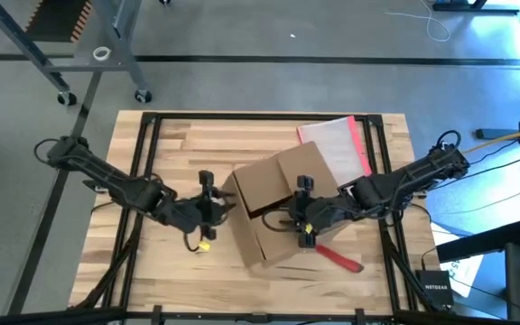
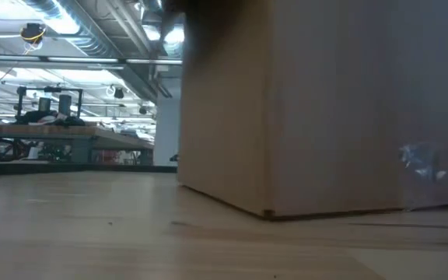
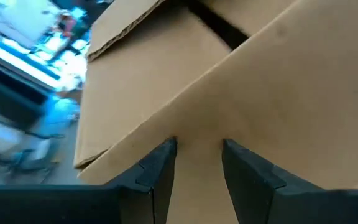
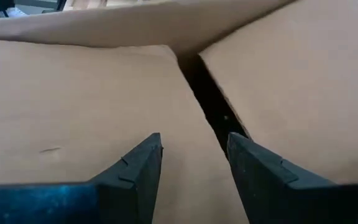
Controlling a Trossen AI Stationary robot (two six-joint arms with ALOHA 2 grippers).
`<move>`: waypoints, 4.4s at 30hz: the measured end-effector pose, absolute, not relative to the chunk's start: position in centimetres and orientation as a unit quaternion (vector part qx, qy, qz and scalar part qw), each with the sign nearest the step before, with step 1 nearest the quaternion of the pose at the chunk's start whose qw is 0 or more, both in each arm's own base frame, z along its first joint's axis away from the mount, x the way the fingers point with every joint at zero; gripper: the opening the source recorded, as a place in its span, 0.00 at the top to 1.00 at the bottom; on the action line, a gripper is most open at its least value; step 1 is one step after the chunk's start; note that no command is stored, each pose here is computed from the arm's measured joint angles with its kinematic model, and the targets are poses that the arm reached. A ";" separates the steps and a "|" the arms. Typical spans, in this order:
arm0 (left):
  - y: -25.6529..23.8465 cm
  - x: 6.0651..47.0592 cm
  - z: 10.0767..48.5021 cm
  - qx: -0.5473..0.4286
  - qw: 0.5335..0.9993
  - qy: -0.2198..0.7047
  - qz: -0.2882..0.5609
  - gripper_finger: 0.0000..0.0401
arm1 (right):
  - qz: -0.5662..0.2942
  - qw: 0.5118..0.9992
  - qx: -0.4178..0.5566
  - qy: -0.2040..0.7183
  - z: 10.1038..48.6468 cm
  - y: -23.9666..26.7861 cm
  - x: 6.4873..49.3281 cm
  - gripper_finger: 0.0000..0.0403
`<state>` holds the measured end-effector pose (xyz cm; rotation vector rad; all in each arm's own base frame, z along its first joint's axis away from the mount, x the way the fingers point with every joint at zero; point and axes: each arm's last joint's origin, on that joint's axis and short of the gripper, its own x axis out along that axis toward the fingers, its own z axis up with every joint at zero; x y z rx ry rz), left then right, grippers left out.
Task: Unpack boxes
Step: Open the cardboard box using the utility knife
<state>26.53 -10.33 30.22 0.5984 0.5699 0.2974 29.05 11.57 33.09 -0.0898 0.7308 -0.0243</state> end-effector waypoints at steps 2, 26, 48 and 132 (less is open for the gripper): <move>-10.1 27.1 29.8 0.300 0.898 0.278 0.160 0.68 | -0.013 0.933 -0.048 0.356 33.1 11.4 29.2 0.56; -5.4 27.3 38.7 0.177 0.953 0.239 -0.052 0.68 | 0.029 0.941 -0.018 0.337 34.7 10.9 28.0 0.56; -3.8 30.9 35.0 0.102 0.933 0.324 -0.117 0.68 | -0.023 0.934 0.004 0.357 39.3 10.1 26.2 0.56; -4.1 28.8 36.0 0.045 0.938 0.339 -0.060 0.68 | -0.188 0.787 0.073 0.583 38.1 -3.0 23.2 0.56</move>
